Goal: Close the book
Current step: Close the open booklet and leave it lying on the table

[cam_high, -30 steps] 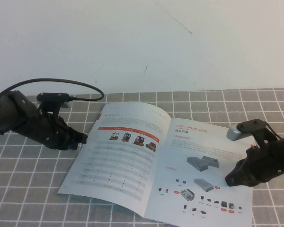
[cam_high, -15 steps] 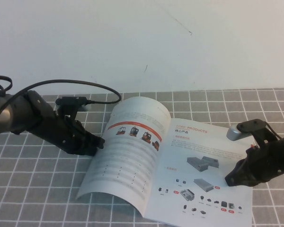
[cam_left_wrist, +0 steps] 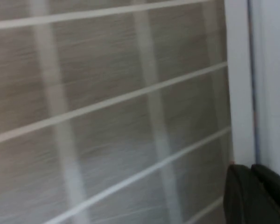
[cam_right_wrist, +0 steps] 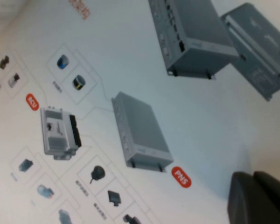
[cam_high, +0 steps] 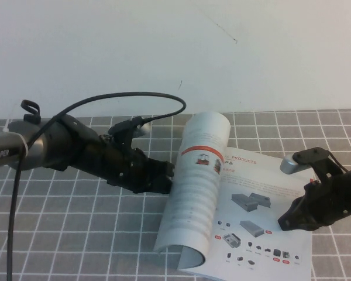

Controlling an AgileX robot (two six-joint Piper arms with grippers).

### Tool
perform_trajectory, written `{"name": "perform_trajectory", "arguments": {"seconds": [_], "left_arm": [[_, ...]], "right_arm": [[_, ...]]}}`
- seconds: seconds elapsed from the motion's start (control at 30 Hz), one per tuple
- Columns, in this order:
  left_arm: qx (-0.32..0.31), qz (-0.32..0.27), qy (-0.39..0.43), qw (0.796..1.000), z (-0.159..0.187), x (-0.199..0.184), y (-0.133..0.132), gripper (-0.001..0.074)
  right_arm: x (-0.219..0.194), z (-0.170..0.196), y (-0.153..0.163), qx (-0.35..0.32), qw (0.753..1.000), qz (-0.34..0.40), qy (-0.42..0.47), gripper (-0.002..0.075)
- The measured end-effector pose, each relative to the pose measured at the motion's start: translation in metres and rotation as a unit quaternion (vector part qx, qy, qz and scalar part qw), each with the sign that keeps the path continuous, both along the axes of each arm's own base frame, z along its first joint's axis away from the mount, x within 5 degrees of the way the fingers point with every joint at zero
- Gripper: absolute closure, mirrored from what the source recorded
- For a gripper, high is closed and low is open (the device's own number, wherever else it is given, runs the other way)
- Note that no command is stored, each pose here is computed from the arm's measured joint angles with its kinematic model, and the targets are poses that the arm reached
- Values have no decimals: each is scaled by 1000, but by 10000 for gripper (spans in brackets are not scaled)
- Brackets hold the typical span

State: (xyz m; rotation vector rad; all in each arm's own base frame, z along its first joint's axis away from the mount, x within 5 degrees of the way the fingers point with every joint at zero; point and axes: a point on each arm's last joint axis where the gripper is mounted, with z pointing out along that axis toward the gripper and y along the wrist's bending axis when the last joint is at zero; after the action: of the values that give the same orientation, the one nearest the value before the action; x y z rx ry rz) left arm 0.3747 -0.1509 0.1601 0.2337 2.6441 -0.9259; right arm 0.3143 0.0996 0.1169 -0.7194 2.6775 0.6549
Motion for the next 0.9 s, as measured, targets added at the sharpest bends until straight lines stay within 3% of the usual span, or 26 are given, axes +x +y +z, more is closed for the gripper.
{"name": "perform_trajectory", "arguments": {"seconds": [0.23,0.4,0.53,0.77,0.9], "left_arm": [[-100,-12,-3,995,24,-6,-18,737],[-115,-17,-35,993,45,-9,-18,737],[-119,-27,-51,991,56,-12,-18,737],[-87,-60,-112,988,83,-21,-12,737],[-34,-74,-185,979,116,-33,-2,737]], "right_arm": [[1,0,0,0,1000,0,-1,728],[4,5,0,-18,1000,16,6,729],[6,16,-7,-71,997,35,19,729],[12,85,-26,-182,982,44,-12,729],[8,132,-30,-194,979,33,-57,729]]}}
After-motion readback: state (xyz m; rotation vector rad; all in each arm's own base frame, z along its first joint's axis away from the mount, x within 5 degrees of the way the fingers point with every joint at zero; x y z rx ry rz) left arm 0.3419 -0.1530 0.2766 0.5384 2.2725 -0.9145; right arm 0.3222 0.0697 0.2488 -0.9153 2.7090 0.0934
